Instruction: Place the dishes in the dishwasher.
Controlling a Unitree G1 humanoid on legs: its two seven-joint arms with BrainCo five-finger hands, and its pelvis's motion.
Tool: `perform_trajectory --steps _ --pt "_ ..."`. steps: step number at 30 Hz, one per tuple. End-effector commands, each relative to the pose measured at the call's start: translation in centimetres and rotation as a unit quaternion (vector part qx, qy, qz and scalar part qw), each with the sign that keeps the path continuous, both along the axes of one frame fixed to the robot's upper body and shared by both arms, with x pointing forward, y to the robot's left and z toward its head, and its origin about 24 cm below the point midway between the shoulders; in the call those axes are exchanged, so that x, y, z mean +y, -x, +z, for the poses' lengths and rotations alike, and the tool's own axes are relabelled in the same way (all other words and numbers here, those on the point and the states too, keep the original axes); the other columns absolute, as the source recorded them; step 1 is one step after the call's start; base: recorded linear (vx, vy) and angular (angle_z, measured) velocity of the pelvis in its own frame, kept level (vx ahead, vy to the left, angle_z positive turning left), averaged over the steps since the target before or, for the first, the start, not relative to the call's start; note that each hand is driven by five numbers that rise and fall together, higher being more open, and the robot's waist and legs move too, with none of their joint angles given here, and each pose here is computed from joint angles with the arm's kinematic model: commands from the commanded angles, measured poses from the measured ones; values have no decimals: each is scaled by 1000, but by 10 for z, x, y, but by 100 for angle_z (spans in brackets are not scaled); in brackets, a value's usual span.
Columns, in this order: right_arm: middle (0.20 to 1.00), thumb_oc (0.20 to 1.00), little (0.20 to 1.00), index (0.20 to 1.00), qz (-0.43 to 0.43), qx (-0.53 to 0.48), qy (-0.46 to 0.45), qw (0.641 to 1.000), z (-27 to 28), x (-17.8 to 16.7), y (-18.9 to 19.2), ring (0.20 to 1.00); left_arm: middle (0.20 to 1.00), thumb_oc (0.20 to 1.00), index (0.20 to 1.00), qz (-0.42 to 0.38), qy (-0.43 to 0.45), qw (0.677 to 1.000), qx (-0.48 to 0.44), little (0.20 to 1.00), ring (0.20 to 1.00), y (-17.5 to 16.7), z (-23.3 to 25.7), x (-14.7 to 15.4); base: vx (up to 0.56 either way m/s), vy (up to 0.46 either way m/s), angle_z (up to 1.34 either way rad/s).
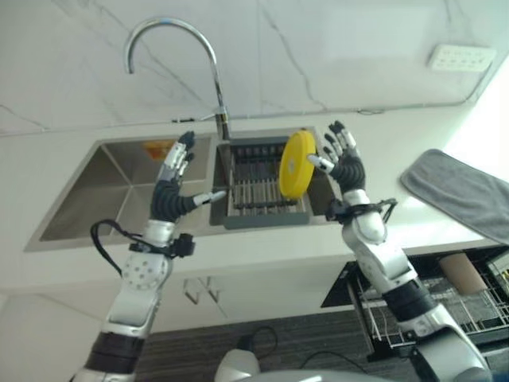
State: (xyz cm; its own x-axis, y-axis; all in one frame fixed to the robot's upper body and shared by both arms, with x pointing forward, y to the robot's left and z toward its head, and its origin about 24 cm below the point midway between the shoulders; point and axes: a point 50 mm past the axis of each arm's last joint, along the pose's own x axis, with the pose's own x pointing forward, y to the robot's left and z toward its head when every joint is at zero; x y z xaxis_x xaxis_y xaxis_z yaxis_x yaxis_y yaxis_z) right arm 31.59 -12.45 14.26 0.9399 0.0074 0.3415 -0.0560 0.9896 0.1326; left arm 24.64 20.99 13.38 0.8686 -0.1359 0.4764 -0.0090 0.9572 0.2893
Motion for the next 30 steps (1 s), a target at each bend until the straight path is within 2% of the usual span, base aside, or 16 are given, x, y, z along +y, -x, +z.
perform_trajectory --steps 1,7,12,17,30 --pt "1000 1000 1000 1000 42 -40 -21 998 26 1 -3 1000 1000 1000 1000 -38 11 998 -39 1000 1000 -1 18 -5 57 5 -1" --pt "1000 1000 1000 1000 35 -14 -35 999 18 11 -13 1000 1000 1000 1000 -53 3 998 -33 1000 1000 -3 17 -9 78 7 2" --pt "1000 1000 1000 1000 4 -29 -38 999 30 2 -19 1000 1000 1000 1000 -59 -1 998 -29 1000 1000 -4 17 -10 52 10 1" --pt "1000 1000 1000 1000 -3 13 -52 999 16 -1 -24 1000 1000 1000 1000 -65 -4 998 -21 1000 1000 -3 14 -9 82 0 3" --pt "1000 1000 1000 1000 -35 34 -65 997 6 -10 -29 1000 1000 1000 1000 -71 -9 997 -15 1000 1000 0 10 -8 47 -5 3"
